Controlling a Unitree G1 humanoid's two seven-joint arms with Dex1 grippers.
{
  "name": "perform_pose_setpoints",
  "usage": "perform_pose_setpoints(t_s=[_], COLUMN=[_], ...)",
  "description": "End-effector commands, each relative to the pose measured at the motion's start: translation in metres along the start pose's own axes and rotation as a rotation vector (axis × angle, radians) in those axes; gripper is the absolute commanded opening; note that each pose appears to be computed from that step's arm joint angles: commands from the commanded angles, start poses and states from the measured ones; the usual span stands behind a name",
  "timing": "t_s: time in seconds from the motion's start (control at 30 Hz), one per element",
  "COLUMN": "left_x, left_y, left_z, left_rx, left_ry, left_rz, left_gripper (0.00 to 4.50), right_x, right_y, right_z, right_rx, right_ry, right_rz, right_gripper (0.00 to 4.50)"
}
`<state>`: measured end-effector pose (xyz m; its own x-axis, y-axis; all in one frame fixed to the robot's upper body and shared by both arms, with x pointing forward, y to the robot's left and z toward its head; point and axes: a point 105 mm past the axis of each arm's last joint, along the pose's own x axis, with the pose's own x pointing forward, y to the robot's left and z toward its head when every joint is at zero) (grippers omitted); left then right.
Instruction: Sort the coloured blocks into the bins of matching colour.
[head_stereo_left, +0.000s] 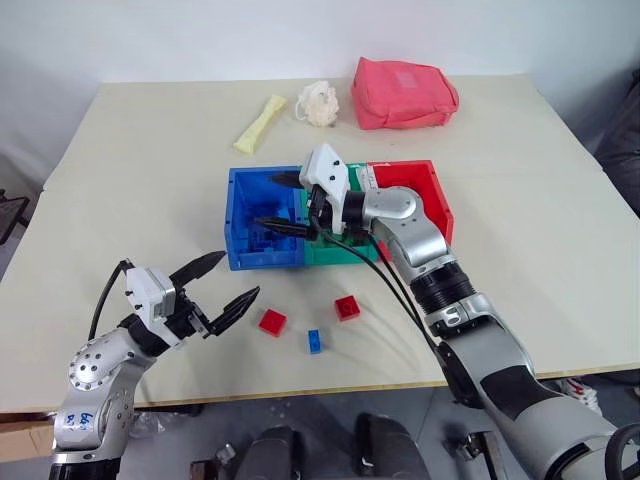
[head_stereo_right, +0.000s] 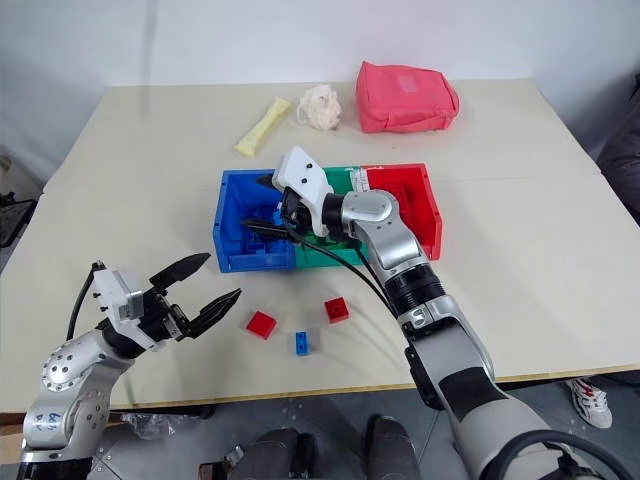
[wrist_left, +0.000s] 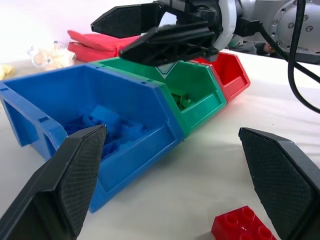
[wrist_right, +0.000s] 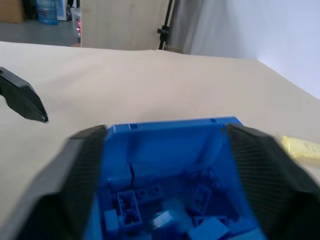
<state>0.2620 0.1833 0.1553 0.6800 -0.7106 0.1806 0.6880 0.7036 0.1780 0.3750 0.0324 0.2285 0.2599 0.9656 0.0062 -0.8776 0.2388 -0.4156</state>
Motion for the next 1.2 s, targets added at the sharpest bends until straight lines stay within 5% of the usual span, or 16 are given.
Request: perform_pose_setpoints(t_s=[0.03,0.43,0.77,1.2], left_x=[-0.002,-0.005,-0.016,-0.039], left_y=[0.000,-0.014,-0.015,-0.003], left_z=[0.011,-0.004,-0.021,-0.032], left_rx=[0.044,0.060,0.083,0.051], left_ry=[-0.026,0.085,0.193,0.269], left_rz=[-0.014,-0.317,-0.555,-0.566], left_gripper=[4.50,4.50,4.50,4.50], right_x=[-0.009,-0.113,-0.211,-0.263], right_y=[-0.001,0.041,0.077,0.080], right_z=[0.023,-0.001,-0.038,-0.039], right_rx=[-0.049,-0.014,0.089,0.146], right_ry=[-0.088,0.043,0.351,0.432], right_rz=[-0.005,0.131,0.105,-0.020], right_gripper=[4.43,4.43,4.43,4.43])
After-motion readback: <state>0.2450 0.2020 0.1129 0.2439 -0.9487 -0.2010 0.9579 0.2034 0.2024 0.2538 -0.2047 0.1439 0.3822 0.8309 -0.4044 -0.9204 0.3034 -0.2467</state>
